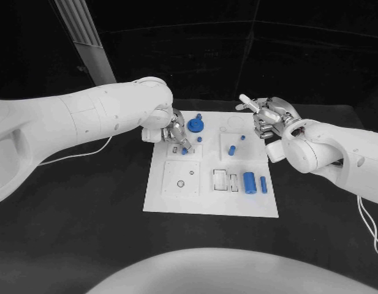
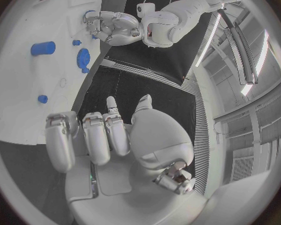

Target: Assemble the parts on the task board

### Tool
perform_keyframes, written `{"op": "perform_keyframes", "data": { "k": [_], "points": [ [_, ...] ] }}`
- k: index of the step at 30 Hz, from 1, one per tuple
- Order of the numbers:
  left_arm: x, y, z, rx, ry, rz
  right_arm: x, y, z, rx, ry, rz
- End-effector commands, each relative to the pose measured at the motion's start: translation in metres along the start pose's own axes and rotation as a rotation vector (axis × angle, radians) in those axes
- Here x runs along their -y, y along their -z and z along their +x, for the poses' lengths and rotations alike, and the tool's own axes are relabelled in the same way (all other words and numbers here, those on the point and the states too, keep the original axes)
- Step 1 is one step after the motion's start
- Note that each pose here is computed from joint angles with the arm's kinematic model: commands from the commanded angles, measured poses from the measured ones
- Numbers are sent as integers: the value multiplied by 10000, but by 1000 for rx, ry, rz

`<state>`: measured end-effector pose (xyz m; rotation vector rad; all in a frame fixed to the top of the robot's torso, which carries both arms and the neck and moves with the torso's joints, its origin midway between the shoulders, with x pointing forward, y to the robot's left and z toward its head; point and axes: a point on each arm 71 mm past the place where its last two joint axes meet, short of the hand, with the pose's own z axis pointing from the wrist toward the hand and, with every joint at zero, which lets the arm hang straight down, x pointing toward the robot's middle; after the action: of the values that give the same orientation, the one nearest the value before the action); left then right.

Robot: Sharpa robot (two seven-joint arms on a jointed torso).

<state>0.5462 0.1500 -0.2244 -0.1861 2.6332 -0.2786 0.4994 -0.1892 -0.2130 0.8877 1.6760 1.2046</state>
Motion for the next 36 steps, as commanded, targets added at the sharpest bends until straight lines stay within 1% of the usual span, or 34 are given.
{"op": "perform_keyframes", "data": {
  "k": [1,8,13,17,25,32,36],
  "points": [
    [-25,-17,17,-9,-8,1,-14,-2,5,-7,1,-6],
    [-20,-13,13,-2,-2,26,-13,-5,6,-6,1,-5],
    [-27,-8,-1,16,11,51,-11,-6,5,-6,1,-3],
    [-58,1,-24,38,30,65,-7,-4,-1,-4,2,-3],
    [-126,40,-77,63,48,66,5,2,-12,0,2,1],
    [-143,76,-116,86,59,75,8,1,-10,1,2,2],
    [-145,84,-120,89,69,78,9,1,-11,1,2,2]
  ]
}}
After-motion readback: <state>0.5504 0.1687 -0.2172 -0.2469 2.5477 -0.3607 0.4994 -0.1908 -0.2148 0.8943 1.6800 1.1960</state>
